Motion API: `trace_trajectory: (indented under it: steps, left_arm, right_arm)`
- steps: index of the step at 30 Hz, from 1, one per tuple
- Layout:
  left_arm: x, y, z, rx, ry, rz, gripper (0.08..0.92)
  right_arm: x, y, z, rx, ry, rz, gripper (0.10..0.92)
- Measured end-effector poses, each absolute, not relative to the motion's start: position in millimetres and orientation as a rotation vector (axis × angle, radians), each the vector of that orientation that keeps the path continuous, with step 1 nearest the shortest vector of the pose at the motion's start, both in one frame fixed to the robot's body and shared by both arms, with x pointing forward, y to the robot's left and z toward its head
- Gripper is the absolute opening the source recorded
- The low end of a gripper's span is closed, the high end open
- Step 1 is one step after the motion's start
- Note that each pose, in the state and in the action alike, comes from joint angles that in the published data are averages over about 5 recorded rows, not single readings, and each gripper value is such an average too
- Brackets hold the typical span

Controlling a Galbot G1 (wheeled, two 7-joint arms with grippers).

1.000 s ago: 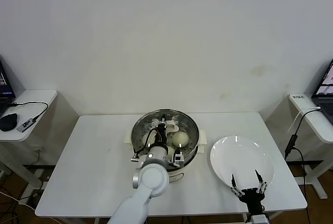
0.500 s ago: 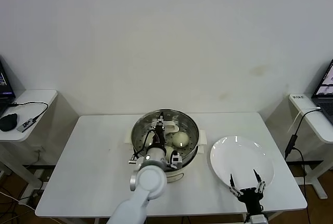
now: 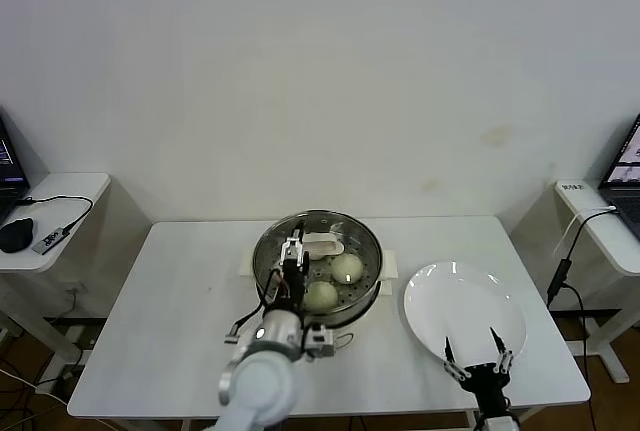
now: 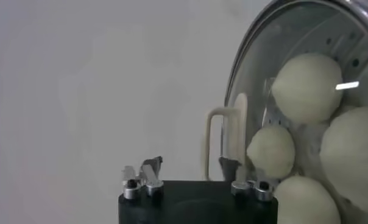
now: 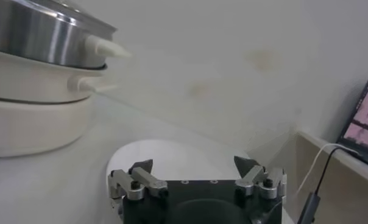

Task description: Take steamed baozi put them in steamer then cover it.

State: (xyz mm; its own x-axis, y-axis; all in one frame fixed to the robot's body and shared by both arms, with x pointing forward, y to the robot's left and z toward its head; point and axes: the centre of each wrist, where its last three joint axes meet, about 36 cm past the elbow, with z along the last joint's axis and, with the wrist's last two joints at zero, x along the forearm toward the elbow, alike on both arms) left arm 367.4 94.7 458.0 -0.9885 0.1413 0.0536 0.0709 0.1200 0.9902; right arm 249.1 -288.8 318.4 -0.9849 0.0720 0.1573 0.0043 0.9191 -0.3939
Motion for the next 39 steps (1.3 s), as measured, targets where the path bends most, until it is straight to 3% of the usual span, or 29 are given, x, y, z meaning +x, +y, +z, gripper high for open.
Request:
trace_trajectory:
  steps: [8,15,21,28,39]
  left_arm:
    - [312,131,468,0.251,2.485,1.736,0.823]
    - [286,187,441,0.288,2.747,1.285,0.823]
    - [263,219,421,0.184,2.959,0.812,0.823]
    - [241,240,402,0.000,3.112,0.356,0.823]
    - [205,259,364,-0.179,3.224,0.134,0.823]
  right_arm:
    - [247,-298,323,-0.038,-2.917,0.610,0.823]
    - [253,-300,328,0.006,-2.933,0.600,0.823]
    - [252,-303,332,0.050,-2.939,0.578,0.823]
    - [240,-305,335,0.112,-2.939,0.527,0.823]
    - [214,-303,337,0.230,-2.937,0.383,0.823]
